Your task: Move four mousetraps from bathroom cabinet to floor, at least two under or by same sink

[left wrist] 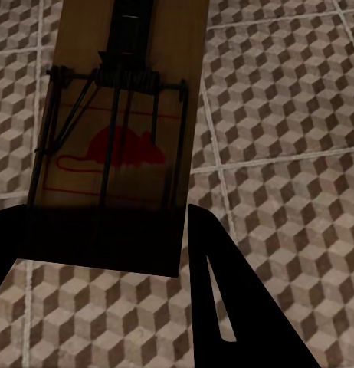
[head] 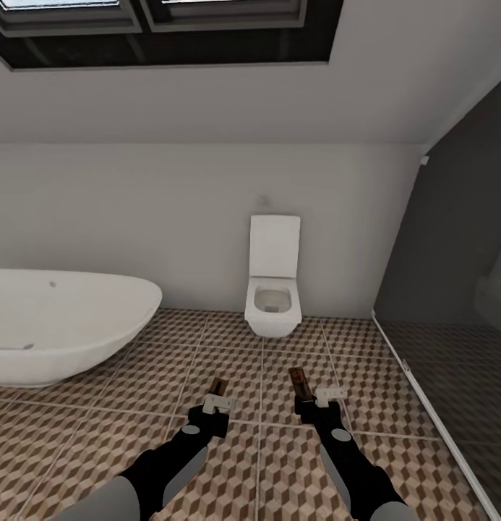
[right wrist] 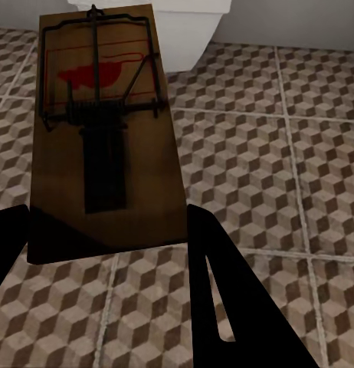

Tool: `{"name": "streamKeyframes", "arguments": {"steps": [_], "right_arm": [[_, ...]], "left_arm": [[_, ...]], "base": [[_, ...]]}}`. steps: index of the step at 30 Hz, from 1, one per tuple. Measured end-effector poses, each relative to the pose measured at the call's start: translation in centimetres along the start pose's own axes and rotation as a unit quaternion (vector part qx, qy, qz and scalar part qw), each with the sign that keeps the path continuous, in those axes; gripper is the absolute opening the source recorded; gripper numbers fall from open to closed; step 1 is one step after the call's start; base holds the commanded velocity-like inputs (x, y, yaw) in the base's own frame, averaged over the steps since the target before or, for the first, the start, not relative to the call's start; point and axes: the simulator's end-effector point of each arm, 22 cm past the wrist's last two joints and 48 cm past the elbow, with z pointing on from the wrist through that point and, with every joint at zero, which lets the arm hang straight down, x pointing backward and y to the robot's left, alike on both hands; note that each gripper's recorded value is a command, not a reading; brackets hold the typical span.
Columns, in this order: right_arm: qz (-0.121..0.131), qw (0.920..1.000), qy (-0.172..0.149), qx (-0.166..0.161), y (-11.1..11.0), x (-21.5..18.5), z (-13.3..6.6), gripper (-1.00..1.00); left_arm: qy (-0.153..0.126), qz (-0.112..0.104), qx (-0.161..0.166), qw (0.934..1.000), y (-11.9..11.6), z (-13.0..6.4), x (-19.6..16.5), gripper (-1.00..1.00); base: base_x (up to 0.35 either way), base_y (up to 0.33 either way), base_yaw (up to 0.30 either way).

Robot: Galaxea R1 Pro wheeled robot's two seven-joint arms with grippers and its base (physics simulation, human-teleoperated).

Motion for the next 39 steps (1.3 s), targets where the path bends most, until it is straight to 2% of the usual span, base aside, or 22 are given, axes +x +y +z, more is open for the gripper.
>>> {"name": "streamKeyframes", "arguments": {"steps": [39], "right_arm": [[0.000, 1.0000, 0.001, 0.001, 0.1, 6.3, 3.4, -1.00]], "left_arm": [[0.001, 0.000, 0.000, 1.0000, -0.4, 4.5, 5.6, -1.00]], "base": [[0.000, 0.000, 0.000]]}}
